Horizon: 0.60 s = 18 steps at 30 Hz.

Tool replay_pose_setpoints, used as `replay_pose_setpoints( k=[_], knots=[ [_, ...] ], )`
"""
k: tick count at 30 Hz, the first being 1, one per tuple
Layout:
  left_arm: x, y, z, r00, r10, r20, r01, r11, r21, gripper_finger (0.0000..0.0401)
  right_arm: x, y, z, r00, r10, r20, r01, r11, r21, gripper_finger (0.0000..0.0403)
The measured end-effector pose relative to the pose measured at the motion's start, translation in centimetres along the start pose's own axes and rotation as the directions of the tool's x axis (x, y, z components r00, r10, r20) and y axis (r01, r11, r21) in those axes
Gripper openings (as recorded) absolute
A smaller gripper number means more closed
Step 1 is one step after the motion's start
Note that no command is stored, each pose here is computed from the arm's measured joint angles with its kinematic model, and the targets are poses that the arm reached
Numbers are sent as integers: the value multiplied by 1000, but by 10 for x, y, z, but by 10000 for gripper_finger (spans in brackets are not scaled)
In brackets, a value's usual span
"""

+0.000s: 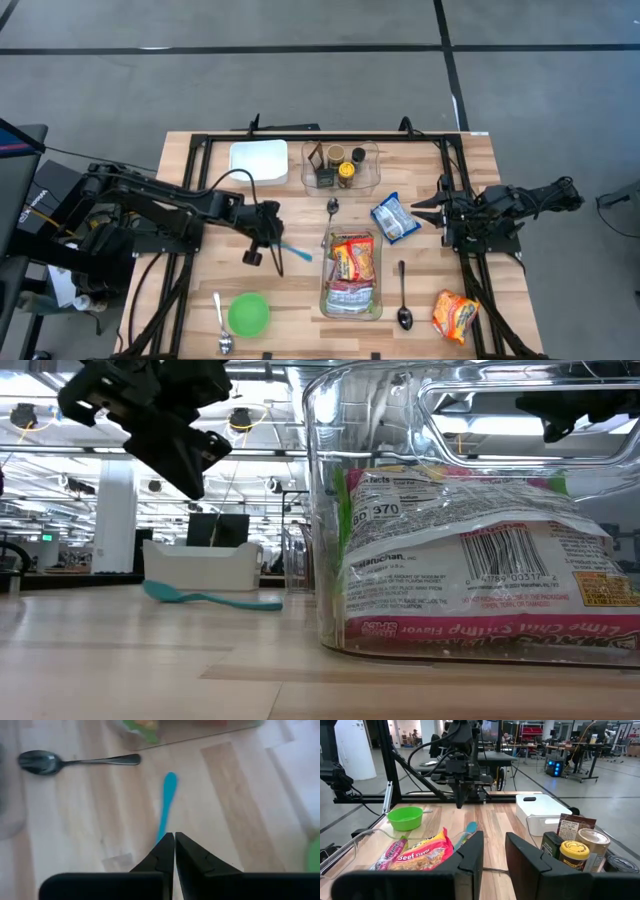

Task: Pick & Place Food Item
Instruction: Put the blue spoon into the white bin

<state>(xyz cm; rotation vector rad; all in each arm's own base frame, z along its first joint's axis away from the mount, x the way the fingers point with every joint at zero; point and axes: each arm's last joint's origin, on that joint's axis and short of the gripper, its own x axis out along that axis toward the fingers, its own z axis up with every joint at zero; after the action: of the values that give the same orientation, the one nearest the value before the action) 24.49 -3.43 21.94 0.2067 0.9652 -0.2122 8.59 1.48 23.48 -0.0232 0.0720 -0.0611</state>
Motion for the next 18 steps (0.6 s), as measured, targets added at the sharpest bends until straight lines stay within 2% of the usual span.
replay_pose_setpoints(
  k=[5, 13, 18],
  knots=[
    [2, -2, 0, 997, -74, 4, 74, 997, 0, 11, 0, 0, 0, 1000, 0, 0, 0, 1000, 0, 74],
    [19, -3, -4, 993, -91, -77, 91, 996, -4, 21, 0, 0, 0, 1000, 0, 1, 0, 1000, 0, 74],
    [38, -1, -4, 992, -71, -105, 81, 992, 99, 28, 0, 0, 0, 1000, 0, 0, 0, 1000, 0, 74]
  ],
)
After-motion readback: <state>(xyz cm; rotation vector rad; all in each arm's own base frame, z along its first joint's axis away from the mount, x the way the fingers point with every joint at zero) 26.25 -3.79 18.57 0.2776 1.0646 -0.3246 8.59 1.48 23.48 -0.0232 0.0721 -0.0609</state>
